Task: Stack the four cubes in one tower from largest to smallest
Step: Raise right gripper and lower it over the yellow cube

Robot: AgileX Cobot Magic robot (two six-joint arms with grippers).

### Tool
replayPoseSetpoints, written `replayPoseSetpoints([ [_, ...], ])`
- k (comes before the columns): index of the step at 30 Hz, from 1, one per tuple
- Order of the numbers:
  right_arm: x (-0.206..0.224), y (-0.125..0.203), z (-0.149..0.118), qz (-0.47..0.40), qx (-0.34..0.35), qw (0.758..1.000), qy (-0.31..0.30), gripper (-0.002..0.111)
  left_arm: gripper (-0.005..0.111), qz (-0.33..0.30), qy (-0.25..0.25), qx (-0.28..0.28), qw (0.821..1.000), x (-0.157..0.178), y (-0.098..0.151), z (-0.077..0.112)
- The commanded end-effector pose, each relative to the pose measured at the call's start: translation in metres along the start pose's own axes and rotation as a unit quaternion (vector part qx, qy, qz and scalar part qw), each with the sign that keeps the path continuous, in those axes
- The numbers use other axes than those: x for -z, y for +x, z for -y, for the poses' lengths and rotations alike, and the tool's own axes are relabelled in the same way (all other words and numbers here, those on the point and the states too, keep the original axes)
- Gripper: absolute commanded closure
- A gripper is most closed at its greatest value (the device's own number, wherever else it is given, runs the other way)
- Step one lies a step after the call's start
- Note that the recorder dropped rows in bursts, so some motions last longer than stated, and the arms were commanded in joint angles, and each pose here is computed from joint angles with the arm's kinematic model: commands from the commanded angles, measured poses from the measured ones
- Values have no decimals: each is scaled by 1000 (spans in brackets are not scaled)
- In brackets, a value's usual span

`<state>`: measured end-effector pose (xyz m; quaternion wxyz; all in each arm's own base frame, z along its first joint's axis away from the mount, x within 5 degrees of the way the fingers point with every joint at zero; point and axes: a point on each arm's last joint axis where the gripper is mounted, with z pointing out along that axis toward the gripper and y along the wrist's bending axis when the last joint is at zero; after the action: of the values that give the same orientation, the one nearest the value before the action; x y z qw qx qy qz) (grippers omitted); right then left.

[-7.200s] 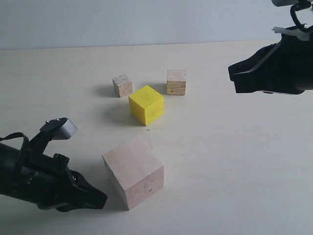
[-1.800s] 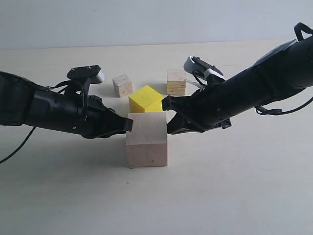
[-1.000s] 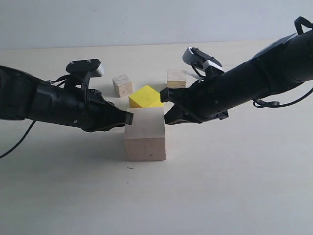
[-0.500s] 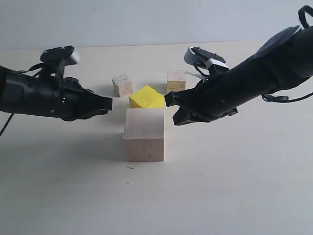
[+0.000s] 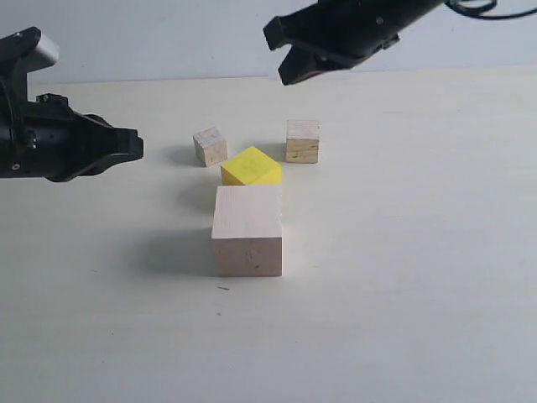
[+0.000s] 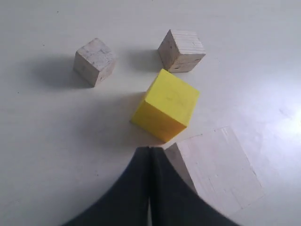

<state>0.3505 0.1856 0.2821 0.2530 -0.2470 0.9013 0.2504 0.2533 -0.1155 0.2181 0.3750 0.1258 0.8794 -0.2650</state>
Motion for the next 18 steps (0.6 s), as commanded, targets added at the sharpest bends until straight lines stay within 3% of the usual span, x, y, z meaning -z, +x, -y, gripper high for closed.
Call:
replayPoseSetpoints([
  [1, -1, -24, -2, -32, 41, 999, 18, 93, 107, -1, 3, 0, 1000, 7, 0, 2],
  [6, -31, -25, -34, -73, 104, 992, 9, 80, 107, 4, 7, -1, 1000, 10, -2, 4],
  [10, -54, -24, -51, -98, 159, 981, 46, 68, 107, 4, 18, -6, 1000, 14, -3, 8],
  [15, -71, -32, -52, -104, 142, 976, 128, 44, 107, -5, 17, -18, 1000, 22, -2, 12],
  [18, -82, -34, -47, -118, 120, 975, 144, 33, 107, -3, 16, -20, 1000, 27, -3, 13],
])
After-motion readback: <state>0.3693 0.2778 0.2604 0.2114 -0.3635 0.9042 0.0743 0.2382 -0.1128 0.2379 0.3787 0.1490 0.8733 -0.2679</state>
